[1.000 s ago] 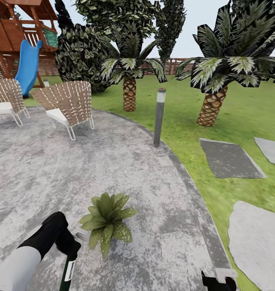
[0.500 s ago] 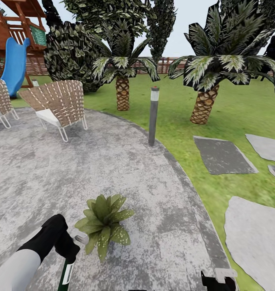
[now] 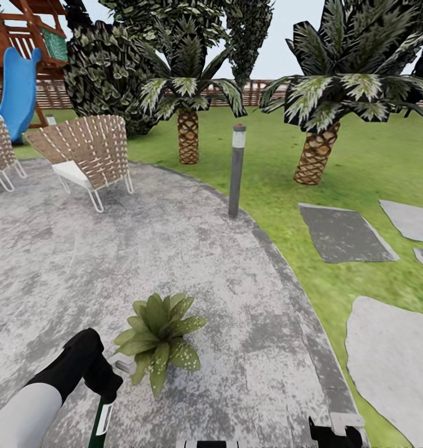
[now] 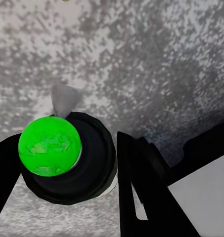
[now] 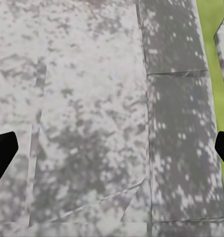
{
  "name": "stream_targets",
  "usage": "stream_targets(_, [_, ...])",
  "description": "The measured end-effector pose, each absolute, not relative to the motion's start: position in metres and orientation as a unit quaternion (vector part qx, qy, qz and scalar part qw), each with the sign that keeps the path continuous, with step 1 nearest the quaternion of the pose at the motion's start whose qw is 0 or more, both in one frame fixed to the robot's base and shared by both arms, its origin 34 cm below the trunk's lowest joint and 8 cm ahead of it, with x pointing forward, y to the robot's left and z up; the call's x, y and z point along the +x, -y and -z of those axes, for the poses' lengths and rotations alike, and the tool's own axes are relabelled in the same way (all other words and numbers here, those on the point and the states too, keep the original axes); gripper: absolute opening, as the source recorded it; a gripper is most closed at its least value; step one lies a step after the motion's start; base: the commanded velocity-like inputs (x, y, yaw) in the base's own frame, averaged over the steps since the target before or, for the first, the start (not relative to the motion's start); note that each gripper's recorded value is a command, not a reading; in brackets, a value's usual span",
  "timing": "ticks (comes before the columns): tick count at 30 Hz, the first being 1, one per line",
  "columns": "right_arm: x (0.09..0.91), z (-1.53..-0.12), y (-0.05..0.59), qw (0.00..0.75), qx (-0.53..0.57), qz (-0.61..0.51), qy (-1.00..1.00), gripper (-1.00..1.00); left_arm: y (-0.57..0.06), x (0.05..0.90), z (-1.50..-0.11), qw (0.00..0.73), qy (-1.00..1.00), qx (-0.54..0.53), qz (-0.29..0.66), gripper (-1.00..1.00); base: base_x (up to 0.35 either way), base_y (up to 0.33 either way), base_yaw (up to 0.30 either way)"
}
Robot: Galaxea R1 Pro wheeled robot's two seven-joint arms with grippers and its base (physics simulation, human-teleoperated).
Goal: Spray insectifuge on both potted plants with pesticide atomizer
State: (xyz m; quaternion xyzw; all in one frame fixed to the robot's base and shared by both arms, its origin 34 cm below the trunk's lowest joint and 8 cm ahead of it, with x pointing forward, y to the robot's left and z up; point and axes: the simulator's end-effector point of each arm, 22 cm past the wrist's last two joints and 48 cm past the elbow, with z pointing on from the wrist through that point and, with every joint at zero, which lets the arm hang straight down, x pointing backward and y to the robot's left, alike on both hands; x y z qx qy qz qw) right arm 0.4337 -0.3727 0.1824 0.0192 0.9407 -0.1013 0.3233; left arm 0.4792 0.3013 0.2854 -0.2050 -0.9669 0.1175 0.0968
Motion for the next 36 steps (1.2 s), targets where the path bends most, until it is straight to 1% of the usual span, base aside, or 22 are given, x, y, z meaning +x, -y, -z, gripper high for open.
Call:
stream_targets(3, [0.433, -0.181, 0.373, 0.322, 0.019, 0.101, -0.941, 1.00, -0.301, 0.480, -0.285, 0.096, 0.967, -0.205, -0.117, -1.00, -0.137, 0.000, 0.000])
stream_targets(11, [0.433, -0.182, 0.377, 0.322, 0.017, 0.103, -0.941, 1.00, -0.303, 0.481, -0.285, 0.096, 0.967, -0.204, -0.116, -1.00, -0.282, 0.000, 0.000])
stream_targets(20, [0.433, -0.182, 0.374, 0.322, 0.017, 0.101, -0.941, 1.00, -0.306, 0.500, -0.295, 0.078, 0.970, -0.198, -0.113, -1.00, -0.016, 0.000, 0.000])
stream_targets(26, [0.433, -0.182, 0.374, 0.322, 0.017, 0.101, -0.941, 1.00, -0.308, 0.549, -0.323, 0.038, 0.974, -0.198, -0.106, -1.00, 0.000, 0.000, 0.000])
stream_targets(31, [0.432, -0.181, 0.373, 0.322, 0.017, 0.101, -0.941, 1.00, -0.348, 0.540, -0.323, 0.049, 0.977, -0.187, -0.086, -1.00, 0.000, 0.000, 0.000])
stream_targets(33, [0.432, -0.181, 0.373, 0.322, 0.018, 0.101, -0.941, 1.00, -0.342, 0.539, -0.322, 0.049, 0.977, -0.185, -0.094, -1.00, 0.000, 0.000, 0.000])
stream_targets(35, [0.432, -0.181, 0.373, 0.322, 0.018, 0.101, -0.941, 1.00, -0.320, 0.539, -0.319, 0.048, 0.974, -0.192, -0.110, -1.00, 0.000, 0.000, 0.000])
stream_targets(36, [0.432, -0.181, 0.373, 0.322, 0.018, 0.100, -0.941, 1.00, -0.299, 0.539, -0.317, 0.047, 0.971, -0.198, -0.123, -1.00, 0.000, 0.000, 0.000])
